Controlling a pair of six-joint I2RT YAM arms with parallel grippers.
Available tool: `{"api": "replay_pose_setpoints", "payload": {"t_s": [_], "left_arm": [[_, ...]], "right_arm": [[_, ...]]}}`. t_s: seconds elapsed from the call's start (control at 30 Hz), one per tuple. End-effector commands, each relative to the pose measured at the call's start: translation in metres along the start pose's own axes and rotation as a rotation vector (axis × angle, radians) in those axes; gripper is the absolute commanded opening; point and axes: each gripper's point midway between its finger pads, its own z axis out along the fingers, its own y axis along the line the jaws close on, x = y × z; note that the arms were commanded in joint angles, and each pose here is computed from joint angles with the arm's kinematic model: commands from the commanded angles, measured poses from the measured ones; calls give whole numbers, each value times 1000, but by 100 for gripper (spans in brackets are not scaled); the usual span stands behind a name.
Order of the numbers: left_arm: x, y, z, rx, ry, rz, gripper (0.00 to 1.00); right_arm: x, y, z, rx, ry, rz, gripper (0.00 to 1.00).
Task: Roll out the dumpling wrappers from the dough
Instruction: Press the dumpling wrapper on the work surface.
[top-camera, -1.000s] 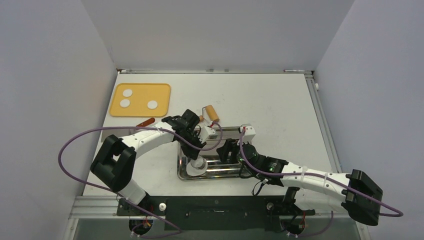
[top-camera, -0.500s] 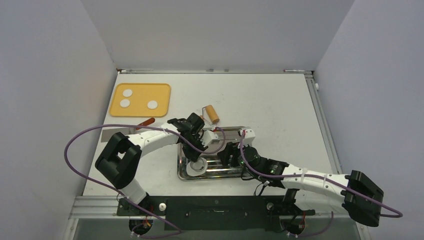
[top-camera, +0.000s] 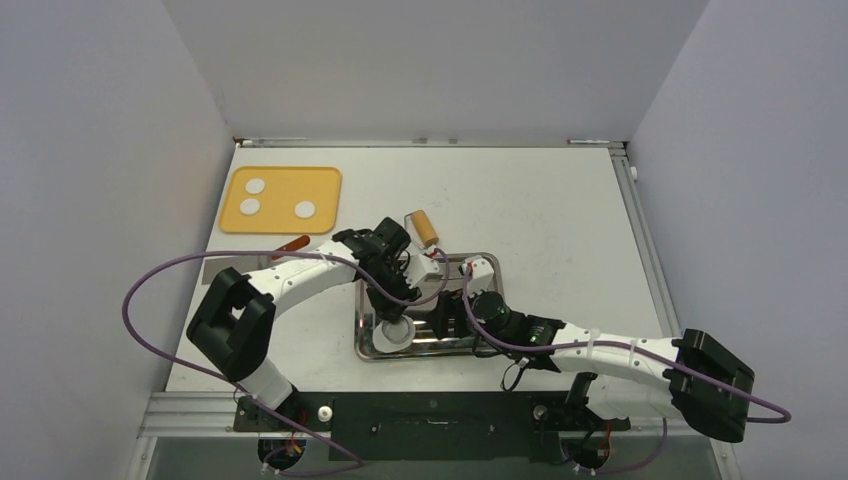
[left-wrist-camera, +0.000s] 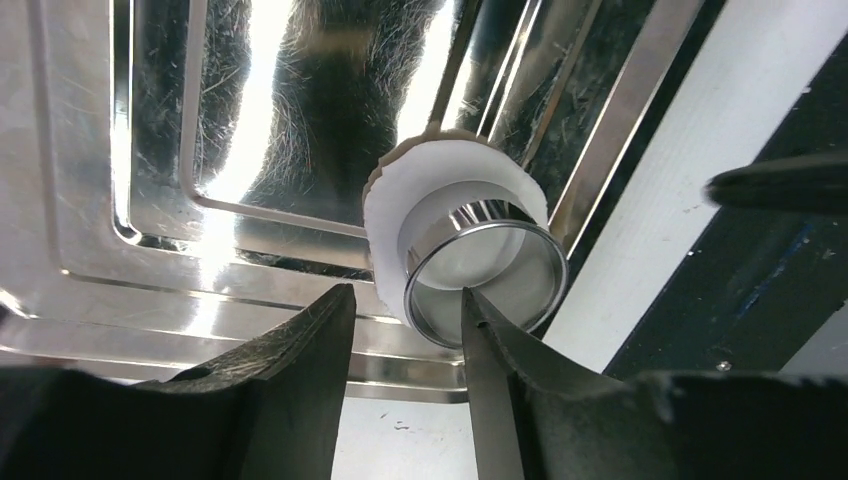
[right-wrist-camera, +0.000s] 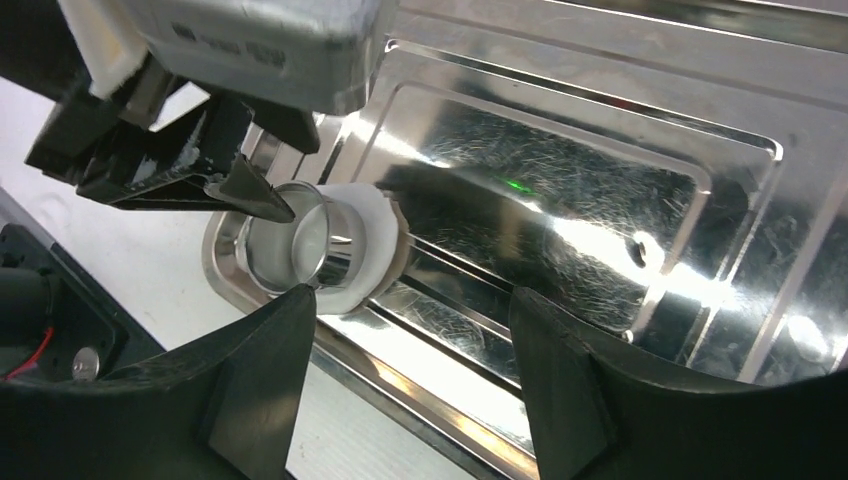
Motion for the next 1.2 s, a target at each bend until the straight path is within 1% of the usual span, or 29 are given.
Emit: {"api": "replay_pose_setpoints", "payload": {"t_s": [0.0,0.13,0.23,0.33,0.37,0.43,0.5,0.57,0.63,0.7,0.83,0.87,0.97,1.07,1.17], "left_arm": [[-18,-9,-35,51,-93,24,41],[-8,-5,-51,127,-160,-70,42],[9,0,-47,159,-184,-153,39],[10,2,-38,159,-196,-193,32],[6,6,-39,158,-226,-216,31],[1,12,-42,170,-280,-260,31],[4,17,-39,171,-284,-279,31],[10,13,-34,213,-266,-249,32],[16,1,-31,284,-237,-157,34],[21,-4,-27,326,-233,-93,36],[14,-10,-23,367,-314,9,42],[12,-10,-22,367,-332,20,43],[8,0,-16,331,-342,-10,43],[11,-4,-11,357,-312,-29,43],[13,1,-4,331,-275,-41,43]], "right_arm": [[-16,31,4,-112,-6,-28,64],[-3,49,11,-187,78,-57,58],[4,53,26,-169,122,-65,53],[3,58,42,-156,137,-55,46],[2,59,46,-154,141,-57,44],[3,63,53,-154,151,-59,40],[3,64,59,-149,159,-56,36],[8,58,62,-113,178,-62,32],[12,56,63,-108,191,-63,29],[15,57,61,-115,201,-54,28],[19,57,59,-118,214,-40,27],[21,56,59,-112,219,-38,27],[24,53,60,-96,227,-40,26],[28,49,62,-80,242,-47,24],[32,49,64,-74,254,-52,23]]}}
